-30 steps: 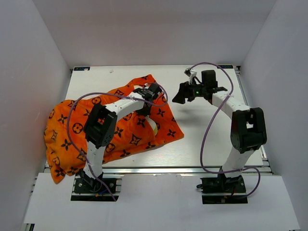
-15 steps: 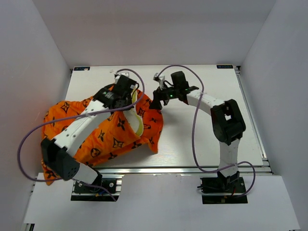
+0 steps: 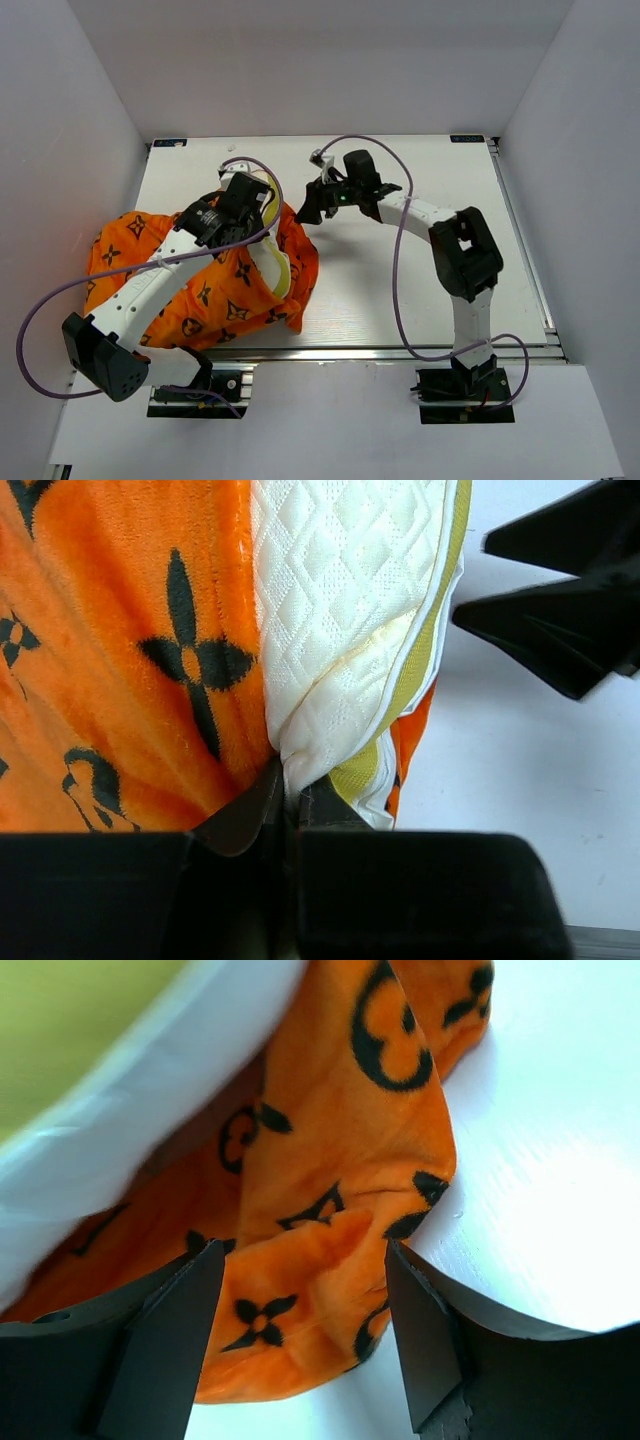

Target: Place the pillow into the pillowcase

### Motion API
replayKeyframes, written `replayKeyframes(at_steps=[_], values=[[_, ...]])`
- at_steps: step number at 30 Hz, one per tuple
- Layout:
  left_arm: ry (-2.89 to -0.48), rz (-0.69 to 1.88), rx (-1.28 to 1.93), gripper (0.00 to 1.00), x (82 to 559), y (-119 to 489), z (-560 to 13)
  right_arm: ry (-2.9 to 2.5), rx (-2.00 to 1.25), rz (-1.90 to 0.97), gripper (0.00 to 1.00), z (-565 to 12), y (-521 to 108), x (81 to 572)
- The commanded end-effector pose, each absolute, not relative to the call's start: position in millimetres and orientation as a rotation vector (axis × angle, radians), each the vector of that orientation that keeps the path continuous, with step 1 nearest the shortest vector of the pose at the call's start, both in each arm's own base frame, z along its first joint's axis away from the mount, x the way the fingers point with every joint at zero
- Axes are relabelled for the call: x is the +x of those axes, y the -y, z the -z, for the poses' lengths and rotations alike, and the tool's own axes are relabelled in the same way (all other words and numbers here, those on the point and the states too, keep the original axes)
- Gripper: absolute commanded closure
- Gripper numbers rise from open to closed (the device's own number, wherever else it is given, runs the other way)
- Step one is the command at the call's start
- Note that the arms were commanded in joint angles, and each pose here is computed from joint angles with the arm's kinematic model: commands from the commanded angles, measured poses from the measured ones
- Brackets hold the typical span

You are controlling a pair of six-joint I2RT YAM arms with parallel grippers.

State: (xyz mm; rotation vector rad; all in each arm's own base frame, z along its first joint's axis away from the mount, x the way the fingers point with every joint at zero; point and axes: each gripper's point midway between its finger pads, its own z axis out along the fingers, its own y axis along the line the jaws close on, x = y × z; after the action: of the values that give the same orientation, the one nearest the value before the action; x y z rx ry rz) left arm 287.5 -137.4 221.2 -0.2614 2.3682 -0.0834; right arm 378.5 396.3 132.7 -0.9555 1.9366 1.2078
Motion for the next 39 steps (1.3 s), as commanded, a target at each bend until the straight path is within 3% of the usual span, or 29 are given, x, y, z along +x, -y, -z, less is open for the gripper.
replayKeyframes(at_steps=[1, 11, 18, 30, 39], values=[[-2.264, 0.128, -0.353, 1.0, 298.0, 129.1, -246.9, -1.698, -0.913, -1.154, 0.3, -224.2, -394.6, 381.4], [-2.148, 0.406, -0.375, 1.0, 304.1, 139.7, -291.9, -1.87, -0.938, -1.468, 0.38, -189.0, -424.0, 294.3], [-1.986, 0.577, -0.39, 1.0, 285.6, 129.4, -344.3, -1.879, -0.839, -1.477, 0.4, -200.2, -435.6, 304.5], [-1.93, 0.676, -0.407, 1.0, 258.3, 125.6, -361.3, -1.778, -0.802, -1.66, 0.4, -256.0, -451.7, 289.9], [-1.918, 0.705, -0.402, 1.0, 256.5, 128.3, -369.7, -1.816, -0.804, -1.591, 0.44, -237.7, -475.9, 295.8]])
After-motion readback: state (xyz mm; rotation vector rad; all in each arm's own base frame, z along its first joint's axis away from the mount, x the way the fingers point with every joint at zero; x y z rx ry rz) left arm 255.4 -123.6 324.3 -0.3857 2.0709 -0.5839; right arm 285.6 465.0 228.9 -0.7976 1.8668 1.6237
